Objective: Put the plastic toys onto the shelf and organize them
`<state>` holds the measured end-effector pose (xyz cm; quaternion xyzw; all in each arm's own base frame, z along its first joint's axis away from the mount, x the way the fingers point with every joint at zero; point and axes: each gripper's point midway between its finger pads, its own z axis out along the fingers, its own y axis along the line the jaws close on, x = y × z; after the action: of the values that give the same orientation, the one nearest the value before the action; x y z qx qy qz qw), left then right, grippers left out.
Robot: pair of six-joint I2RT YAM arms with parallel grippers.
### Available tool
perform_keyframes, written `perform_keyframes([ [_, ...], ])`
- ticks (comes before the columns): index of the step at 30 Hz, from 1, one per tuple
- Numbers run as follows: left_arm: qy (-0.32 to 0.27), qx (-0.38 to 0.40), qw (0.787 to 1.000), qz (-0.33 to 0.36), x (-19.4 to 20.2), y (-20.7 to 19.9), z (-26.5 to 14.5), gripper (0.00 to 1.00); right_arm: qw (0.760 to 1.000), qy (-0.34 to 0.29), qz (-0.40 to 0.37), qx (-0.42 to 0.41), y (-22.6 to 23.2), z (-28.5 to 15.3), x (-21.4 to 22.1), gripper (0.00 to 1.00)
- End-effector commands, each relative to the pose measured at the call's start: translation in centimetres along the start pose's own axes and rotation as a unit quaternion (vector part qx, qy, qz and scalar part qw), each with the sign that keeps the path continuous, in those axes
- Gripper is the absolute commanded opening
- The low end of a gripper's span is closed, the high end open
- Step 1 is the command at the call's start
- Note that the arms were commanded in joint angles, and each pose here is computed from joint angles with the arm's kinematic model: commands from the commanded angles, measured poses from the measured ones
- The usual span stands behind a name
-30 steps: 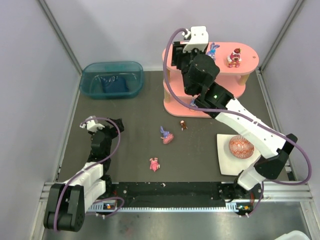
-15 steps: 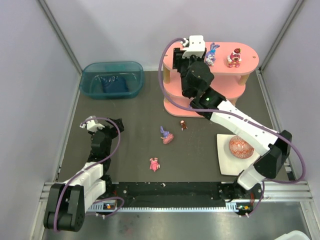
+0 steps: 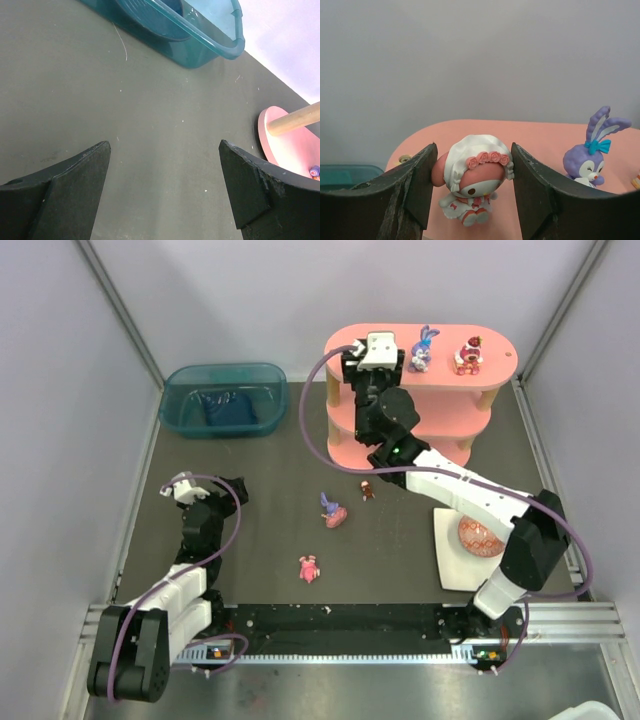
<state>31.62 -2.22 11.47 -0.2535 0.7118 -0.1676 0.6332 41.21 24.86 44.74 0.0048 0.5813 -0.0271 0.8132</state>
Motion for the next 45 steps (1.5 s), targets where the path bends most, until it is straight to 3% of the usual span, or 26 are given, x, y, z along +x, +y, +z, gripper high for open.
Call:
perform_keyframes([
  [1,-0.018,0.015,1.000,-0.003,-1.3,-1.0,0.4,0.95,0.998,-0.049,0.024,0.025,-1.2,0.5,-2.2,0.00],
  [34,-0.020,0.014,1.000,-0.004,-1.3,-1.0,0.3,0.95,0.999,-0.021,0.012,0.037,-1.3,-0.5,1.9,0.01],
  [39,-0.020,0.014,1.000,-0.004,-1.3,-1.0,0.4,0.95,0.999,-0.019,0.012,0.037,-1.3,-0.5,2.1,0.07],
  [45,-0.019,0.013,1.000,-0.004,-1.3,-0.9,0.3,0.95,0.999,-0.017,0.012,0.037,-1.3,-0.6,2.2,0.25],
])
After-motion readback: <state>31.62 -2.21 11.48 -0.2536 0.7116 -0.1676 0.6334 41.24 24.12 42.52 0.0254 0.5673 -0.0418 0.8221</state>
